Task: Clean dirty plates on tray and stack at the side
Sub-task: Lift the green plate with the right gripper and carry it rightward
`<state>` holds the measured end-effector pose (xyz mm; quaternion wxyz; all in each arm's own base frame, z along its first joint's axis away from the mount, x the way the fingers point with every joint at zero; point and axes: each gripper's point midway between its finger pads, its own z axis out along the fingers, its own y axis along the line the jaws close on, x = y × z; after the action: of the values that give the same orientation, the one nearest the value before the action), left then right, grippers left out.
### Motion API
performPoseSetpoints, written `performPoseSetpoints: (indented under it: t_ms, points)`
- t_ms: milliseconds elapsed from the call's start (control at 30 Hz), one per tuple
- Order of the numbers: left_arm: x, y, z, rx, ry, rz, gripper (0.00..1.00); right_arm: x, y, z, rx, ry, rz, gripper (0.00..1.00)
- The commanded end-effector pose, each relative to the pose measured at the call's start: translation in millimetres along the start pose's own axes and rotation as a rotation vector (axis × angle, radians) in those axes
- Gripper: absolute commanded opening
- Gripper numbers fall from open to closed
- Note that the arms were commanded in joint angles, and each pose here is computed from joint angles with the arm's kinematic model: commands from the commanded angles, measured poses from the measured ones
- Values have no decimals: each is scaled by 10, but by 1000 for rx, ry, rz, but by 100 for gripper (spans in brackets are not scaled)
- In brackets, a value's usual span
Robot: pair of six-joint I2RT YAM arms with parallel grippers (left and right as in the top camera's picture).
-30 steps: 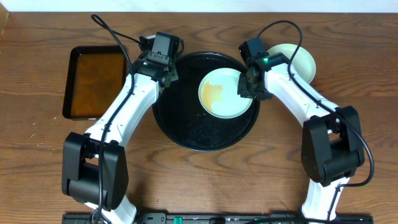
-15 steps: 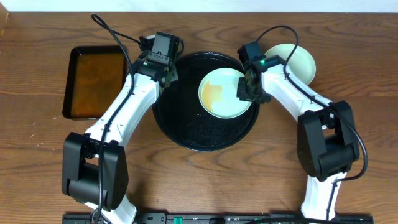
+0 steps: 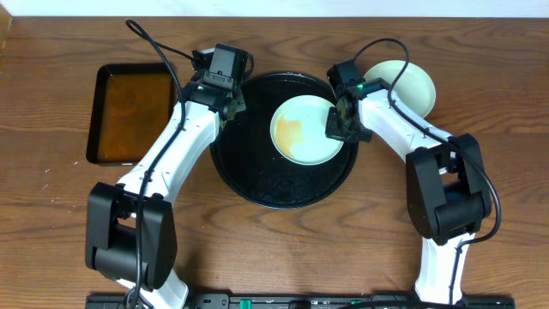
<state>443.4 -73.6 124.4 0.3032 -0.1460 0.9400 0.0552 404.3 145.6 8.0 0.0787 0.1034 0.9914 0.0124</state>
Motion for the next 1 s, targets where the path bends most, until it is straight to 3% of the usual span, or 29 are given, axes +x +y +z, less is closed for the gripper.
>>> performPoseSetpoints:
  t_ms: [0, 467, 967]
  points:
    - [22, 44, 36, -28, 0, 1, 10, 30, -115, 115, 69, 2, -3, 1]
    - [22, 43, 37, -28, 0, 1, 10, -378, -478, -552, 196, -196, 25, 2]
    - [80, 64, 64, -35, 12, 7, 10, -369, -658, -726, 264, -215, 32, 2]
